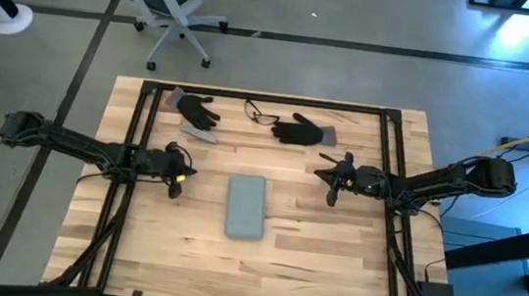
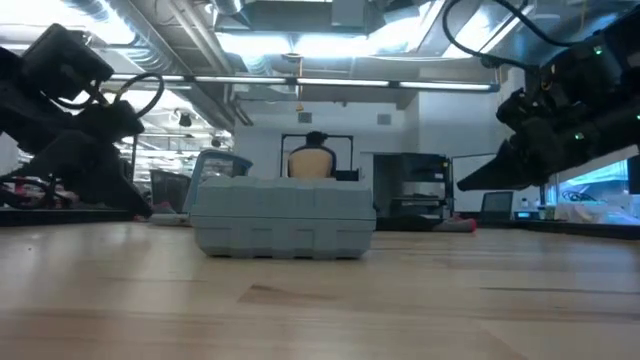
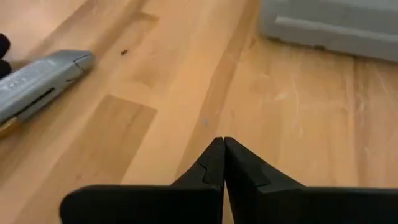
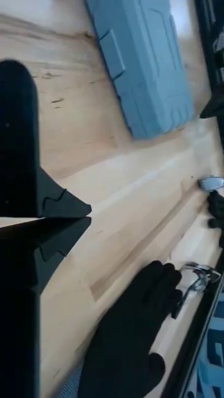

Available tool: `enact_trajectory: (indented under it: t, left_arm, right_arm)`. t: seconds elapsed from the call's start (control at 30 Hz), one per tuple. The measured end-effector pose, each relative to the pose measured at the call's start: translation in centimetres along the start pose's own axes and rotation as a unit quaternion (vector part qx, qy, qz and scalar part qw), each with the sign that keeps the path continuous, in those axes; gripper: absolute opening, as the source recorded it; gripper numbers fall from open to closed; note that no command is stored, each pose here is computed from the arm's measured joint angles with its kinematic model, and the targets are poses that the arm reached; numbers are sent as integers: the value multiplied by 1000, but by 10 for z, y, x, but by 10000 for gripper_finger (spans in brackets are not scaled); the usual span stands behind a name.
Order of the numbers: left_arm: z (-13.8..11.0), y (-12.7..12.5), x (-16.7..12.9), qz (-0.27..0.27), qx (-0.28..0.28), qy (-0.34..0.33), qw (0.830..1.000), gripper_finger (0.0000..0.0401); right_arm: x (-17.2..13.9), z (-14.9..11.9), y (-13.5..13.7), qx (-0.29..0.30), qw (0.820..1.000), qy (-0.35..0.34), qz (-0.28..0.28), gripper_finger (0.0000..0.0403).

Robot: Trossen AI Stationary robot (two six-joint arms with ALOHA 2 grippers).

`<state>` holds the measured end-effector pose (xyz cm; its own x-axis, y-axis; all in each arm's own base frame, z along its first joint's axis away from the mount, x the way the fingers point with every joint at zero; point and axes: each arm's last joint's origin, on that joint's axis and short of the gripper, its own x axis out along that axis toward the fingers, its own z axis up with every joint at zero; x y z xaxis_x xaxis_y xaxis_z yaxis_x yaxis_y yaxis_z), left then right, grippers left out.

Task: Prefit tool cases
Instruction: Return to Home Position

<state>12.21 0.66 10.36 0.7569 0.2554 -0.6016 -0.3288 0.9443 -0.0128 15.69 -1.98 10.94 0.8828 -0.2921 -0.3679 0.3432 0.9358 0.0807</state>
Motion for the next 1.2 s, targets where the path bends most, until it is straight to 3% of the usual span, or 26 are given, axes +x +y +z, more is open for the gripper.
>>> enact_trajectory:
  t: [0.27,0.43,0.67,1.07,1.2]
  left_arm:
    - [-1,0,0,-1,0,2,1000,0]
    - [7,0,-6,-11,-12,-41,999,0]
    - [17,1,-17,-27,-31,-112,993,0]
    - [38,6,-54,-71,-85,-307,945,0]
    - [41,8,-62,-78,-96,-347,930,0]
  right_arm:
    - [-1,-3,-1,-5,1000,21,-2,1]
    - [-18,5,-3,-1,1000,7,1,1]
    - [-48,21,-7,17,997,-75,14,1]
    - [-82,44,-11,56,965,-251,44,1]
    - [-84,46,-11,60,960,-268,47,1]
